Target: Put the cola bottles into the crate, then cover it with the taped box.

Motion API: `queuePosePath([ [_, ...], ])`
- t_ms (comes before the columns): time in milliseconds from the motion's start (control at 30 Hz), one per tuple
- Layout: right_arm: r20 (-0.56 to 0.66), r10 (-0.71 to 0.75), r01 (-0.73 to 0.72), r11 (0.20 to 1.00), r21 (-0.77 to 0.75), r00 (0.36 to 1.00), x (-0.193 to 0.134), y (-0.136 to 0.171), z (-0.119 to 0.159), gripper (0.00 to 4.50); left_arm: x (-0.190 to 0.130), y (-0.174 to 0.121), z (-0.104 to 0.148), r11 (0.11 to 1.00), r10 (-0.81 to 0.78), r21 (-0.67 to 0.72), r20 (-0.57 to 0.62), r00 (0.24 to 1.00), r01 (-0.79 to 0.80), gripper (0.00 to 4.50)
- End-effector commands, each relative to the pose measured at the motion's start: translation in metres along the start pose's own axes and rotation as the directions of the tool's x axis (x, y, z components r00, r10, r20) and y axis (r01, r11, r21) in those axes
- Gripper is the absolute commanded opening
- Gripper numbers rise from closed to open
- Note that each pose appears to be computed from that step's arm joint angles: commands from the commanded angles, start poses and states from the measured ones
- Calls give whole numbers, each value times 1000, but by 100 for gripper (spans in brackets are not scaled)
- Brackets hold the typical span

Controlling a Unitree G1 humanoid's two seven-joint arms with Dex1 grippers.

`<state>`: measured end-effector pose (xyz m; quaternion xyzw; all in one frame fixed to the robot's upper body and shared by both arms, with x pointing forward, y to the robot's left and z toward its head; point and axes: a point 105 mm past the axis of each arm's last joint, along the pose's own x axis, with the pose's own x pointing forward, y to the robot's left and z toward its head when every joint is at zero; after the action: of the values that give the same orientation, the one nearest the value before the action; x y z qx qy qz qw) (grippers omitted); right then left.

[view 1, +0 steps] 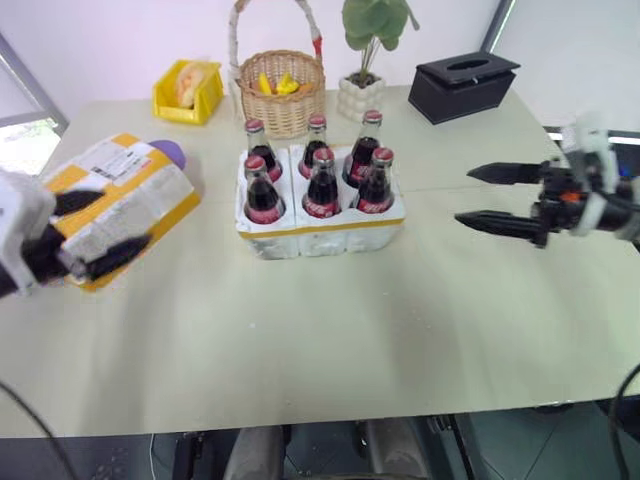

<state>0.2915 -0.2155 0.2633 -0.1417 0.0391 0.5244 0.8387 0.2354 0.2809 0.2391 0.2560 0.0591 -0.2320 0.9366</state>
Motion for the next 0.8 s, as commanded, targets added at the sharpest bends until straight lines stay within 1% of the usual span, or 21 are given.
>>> queuePosePath([
  [33, 90, 92, -91, 996, -14, 992, 3, 17, 20, 447, -32, 14, -3, 974, 168, 164, -59, 984, -157, 450],
  [67, 103, 107, -107, 994, -1, 989, 5, 19, 21, 447, -38, 15, -7, 968, 190, 181, -81, 978, -173, 450],
  [133, 128, 149, -146, 989, -32, 981, 10, 25, 26, 447, -48, 13, -19, 958, 217, 224, -148, 965, -181, 450],
  [233, 142, 158, -151, 987, -62, 977, 18, 25, 32, 447, -65, 15, -42, 929, 280, 317, -268, 922, -189, 450],
  [300, 153, 184, -173, 981, -83, 971, 19, 27, 36, 447, -71, 18, -50, 916, 313, 345, -294, 903, -205, 450],
  [367, 170, 214, -199, 975, -101, 962, 21, 29, 42, 447, -84, 35, -77, 869, 456, 366, -334, 825, -332, 450],
  [433, 171, 228, -211, 971, -111, 959, 22, 29, 44, 447, -91, 44, -97, 830, 528, 415, -370, 764, -373, 450],
  [500, 178, 231, -213, 970, -117, 957, 24, 29, 47, 447, -90, 49, -108, 794, 561, 497, -380, 735, -349, 450],
  [567, 191, 232, -211, 970, -122, 954, 25, 30, 50, 447, -89, 57, -122, 751, 615, 555, -388, 687, -359, 450],
  [667, 197, 223, -199, 971, -135, 955, 26, 32, 53, 447, -79, 64, -137, 718, 656, 581, -382, 651, -383, 450],
  [800, 208, 219, -192, 971, -143, 953, 25, 36, 57, 447, -64, 69, -152, 710, 664, 596, -392, 637, -375, 450],
])
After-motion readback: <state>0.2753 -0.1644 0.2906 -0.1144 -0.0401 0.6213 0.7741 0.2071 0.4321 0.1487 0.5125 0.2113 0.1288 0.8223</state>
